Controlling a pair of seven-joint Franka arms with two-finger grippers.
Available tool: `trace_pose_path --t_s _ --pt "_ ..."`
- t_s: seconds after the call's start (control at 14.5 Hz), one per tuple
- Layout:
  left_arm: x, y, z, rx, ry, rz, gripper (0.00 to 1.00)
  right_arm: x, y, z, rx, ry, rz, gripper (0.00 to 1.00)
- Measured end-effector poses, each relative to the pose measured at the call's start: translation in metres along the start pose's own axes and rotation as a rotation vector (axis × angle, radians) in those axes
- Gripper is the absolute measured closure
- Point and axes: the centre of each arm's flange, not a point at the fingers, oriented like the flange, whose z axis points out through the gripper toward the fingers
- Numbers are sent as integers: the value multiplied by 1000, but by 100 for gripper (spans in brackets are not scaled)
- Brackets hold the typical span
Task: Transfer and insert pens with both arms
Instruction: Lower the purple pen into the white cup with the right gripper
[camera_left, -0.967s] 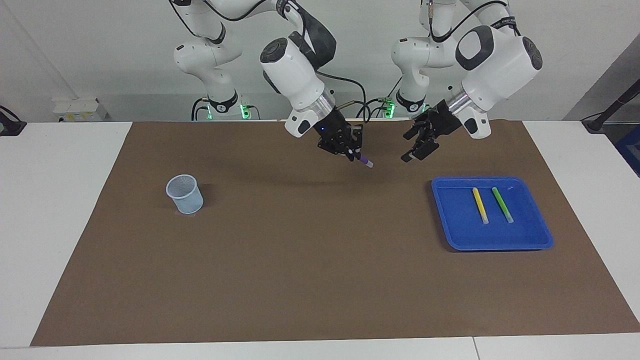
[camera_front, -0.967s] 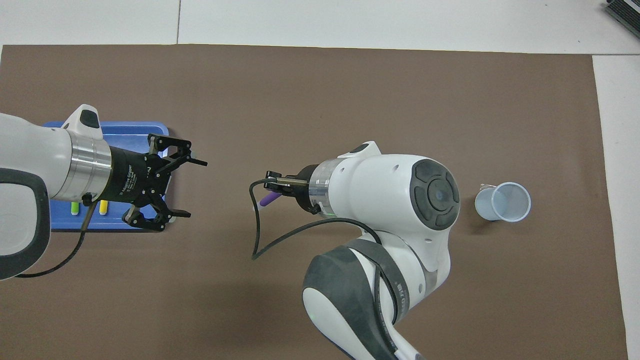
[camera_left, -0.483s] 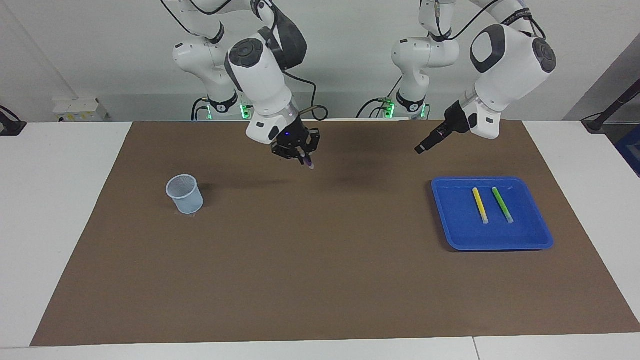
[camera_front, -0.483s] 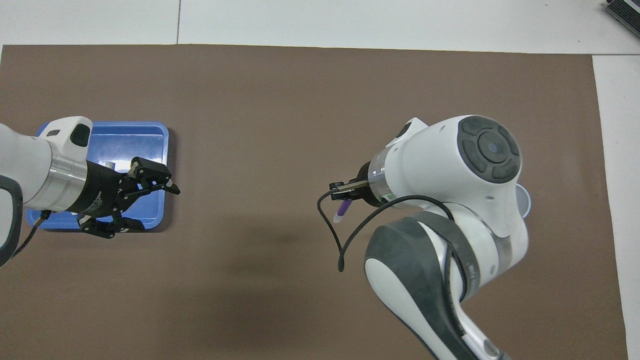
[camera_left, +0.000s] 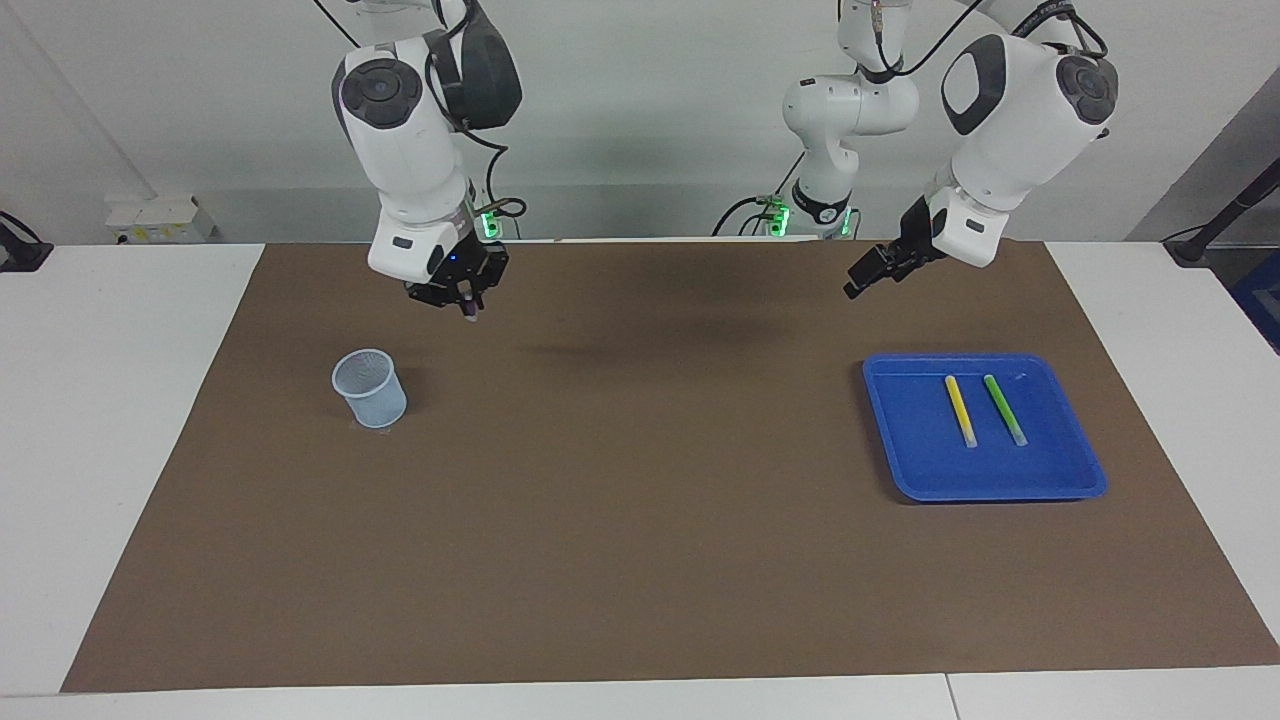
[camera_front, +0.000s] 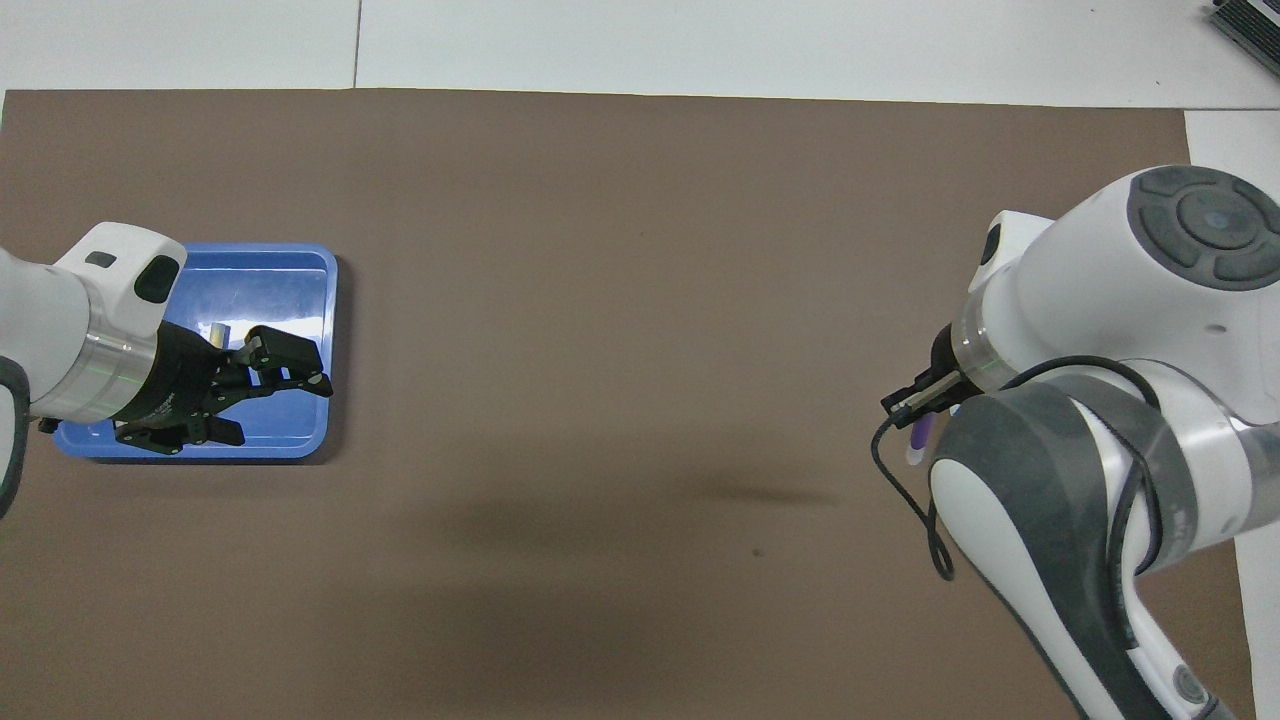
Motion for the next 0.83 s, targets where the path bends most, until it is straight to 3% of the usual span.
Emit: trace_pose_path --t_s 0.21,0.41,0.83 --pt "2 0 -3 -3 13 69 0 -22 65 3 -99 -59 -161 81" --pt "4 -3 -3 -4 15 190 0 -39 121 12 -127 -17 -213 81" --pt "20 -25 -6 49 46 389 0 -26 106 34 -79 50 -112 81"
